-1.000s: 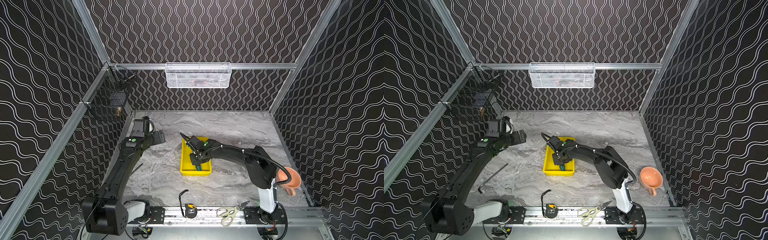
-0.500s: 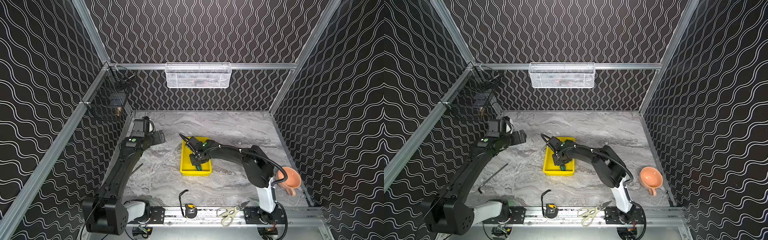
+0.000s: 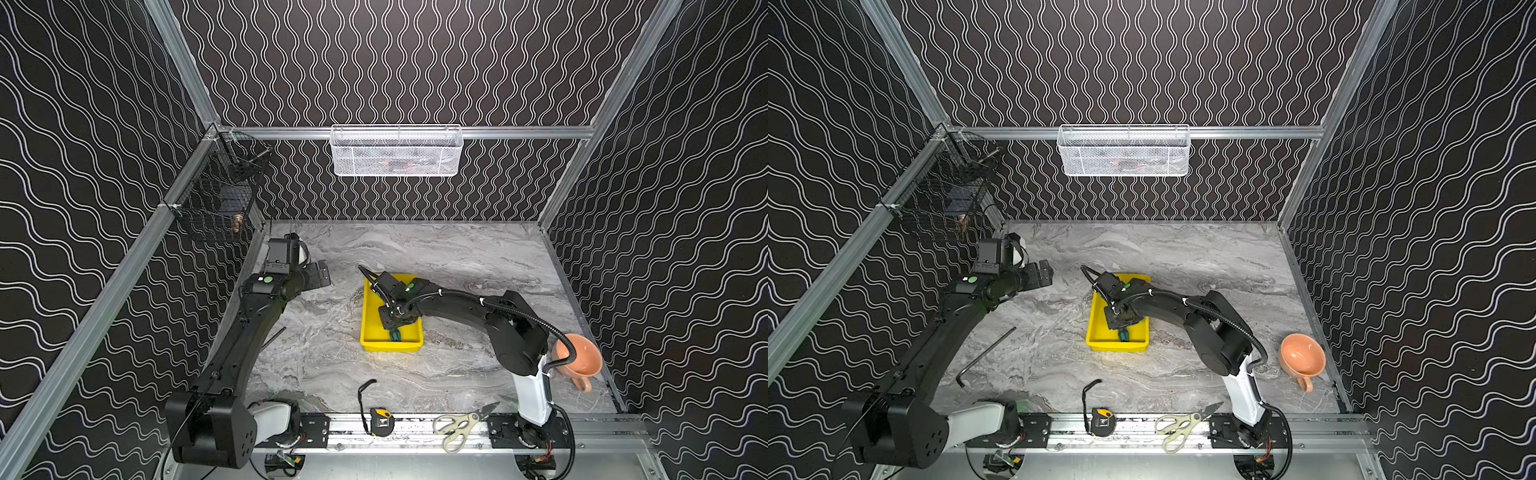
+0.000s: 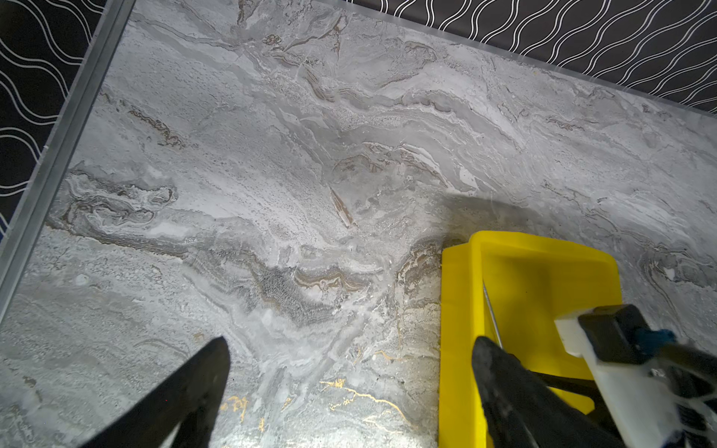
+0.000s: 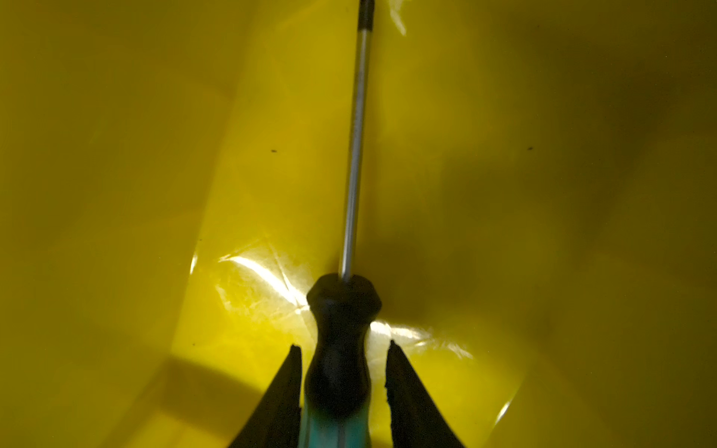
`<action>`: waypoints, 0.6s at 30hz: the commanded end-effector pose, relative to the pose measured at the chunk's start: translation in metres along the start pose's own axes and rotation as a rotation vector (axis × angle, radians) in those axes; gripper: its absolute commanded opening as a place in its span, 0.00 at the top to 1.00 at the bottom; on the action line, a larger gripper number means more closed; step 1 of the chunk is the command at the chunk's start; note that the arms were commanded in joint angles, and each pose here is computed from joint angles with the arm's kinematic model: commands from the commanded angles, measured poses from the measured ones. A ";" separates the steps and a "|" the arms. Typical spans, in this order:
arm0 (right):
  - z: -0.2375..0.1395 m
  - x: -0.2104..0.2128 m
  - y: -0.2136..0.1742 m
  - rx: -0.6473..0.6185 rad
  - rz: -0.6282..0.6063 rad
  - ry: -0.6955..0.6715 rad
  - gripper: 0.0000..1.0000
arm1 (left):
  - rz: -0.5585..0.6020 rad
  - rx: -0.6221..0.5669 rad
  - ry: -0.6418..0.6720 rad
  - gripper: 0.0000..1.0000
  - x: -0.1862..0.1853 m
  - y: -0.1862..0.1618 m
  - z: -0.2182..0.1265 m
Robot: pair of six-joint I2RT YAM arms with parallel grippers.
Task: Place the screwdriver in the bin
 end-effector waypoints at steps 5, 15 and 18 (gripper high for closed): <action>-0.025 0.002 0.007 -0.050 0.002 0.023 0.58 | -0.008 -0.008 -0.004 0.01 0.001 0.003 -0.001; -0.104 -0.004 0.024 -0.199 0.036 0.131 0.55 | -0.007 -0.017 -0.014 0.01 0.000 0.003 -0.002; -0.128 -0.017 0.031 -0.241 0.075 0.196 0.54 | 0.011 -0.030 -0.042 0.01 -0.002 0.005 -0.003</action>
Point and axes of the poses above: each gripper's point midway between its finger pads, its own z axis out along the fingers, its own x axis along the line the jaws close on, y = z × x, the point moved 9 cm from there along -z, back along the fingers, and after that the axes turned 14 degrees about z, right-handed, at the moved point
